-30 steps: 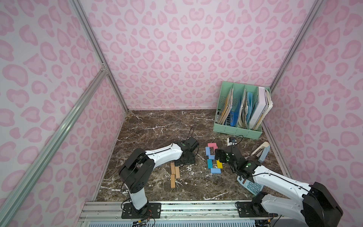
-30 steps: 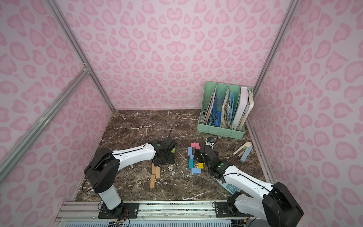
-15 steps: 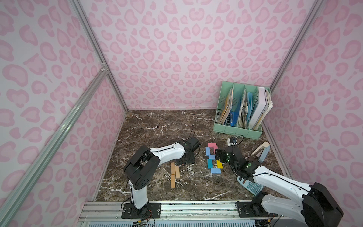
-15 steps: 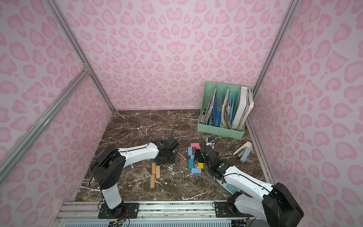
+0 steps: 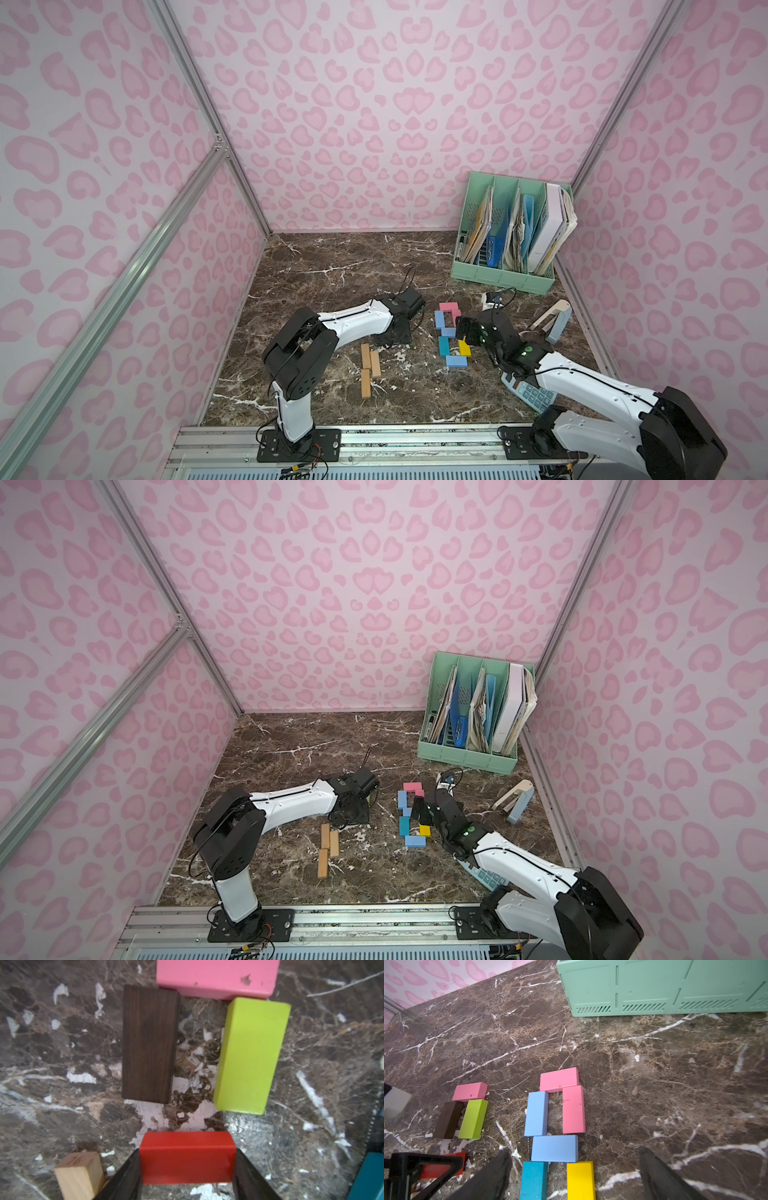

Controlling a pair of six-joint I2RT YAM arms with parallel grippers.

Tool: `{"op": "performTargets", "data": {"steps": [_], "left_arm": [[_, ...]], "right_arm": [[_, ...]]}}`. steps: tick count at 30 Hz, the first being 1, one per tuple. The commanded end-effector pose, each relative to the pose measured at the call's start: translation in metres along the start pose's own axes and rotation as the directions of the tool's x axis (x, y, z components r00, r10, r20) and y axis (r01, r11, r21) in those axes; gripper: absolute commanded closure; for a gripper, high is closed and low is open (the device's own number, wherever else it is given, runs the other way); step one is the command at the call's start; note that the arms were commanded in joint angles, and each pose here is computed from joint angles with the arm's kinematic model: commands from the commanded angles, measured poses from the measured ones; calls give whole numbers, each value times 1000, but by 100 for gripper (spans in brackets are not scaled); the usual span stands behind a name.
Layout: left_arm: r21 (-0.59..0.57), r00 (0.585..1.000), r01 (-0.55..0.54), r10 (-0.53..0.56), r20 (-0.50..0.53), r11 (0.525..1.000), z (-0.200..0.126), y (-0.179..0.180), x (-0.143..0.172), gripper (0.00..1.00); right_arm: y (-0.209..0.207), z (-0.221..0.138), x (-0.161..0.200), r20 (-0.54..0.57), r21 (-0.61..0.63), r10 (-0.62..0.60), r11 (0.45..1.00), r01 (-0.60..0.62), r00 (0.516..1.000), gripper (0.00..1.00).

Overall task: Assemble the number 8 with building blocks
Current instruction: Adjust the building block at the center of the board.

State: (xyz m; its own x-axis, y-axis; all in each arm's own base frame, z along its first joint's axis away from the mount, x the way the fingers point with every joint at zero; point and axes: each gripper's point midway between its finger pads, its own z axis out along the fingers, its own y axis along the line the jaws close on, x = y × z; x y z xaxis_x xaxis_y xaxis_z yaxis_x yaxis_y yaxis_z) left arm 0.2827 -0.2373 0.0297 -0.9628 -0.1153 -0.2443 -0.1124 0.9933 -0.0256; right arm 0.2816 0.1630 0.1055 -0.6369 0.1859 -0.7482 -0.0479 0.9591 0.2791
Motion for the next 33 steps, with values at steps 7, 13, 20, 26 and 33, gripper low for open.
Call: {"op": "performTargets", "data": {"steps": [7,13,20,26,33], "left_arm": [[-79,1000,-25,24,-13,997,2,9,-3,43],[-74,1000,-25,24,-17,997,3,8,-1,41],[-63,999,-30,29,-17,998,5,5,-2,39],[-50,1000,-24,23,-17,998,6,3,-5,38],[-31,1000,-11,11,-20,999,6,0,-8,36]], "right_arm": [[2,0,-1,7,-14,13,1000,-13,1000,3],[2,0,0,2,-15,12,1000,-12,1000,3],[1,0,1,0,-16,18,1000,-18,1000,3],[0,-1,2,-1,-16,19,1000,-19,1000,3],[-1,-2,2,1,-15,21,1000,-21,1000,3]]}}
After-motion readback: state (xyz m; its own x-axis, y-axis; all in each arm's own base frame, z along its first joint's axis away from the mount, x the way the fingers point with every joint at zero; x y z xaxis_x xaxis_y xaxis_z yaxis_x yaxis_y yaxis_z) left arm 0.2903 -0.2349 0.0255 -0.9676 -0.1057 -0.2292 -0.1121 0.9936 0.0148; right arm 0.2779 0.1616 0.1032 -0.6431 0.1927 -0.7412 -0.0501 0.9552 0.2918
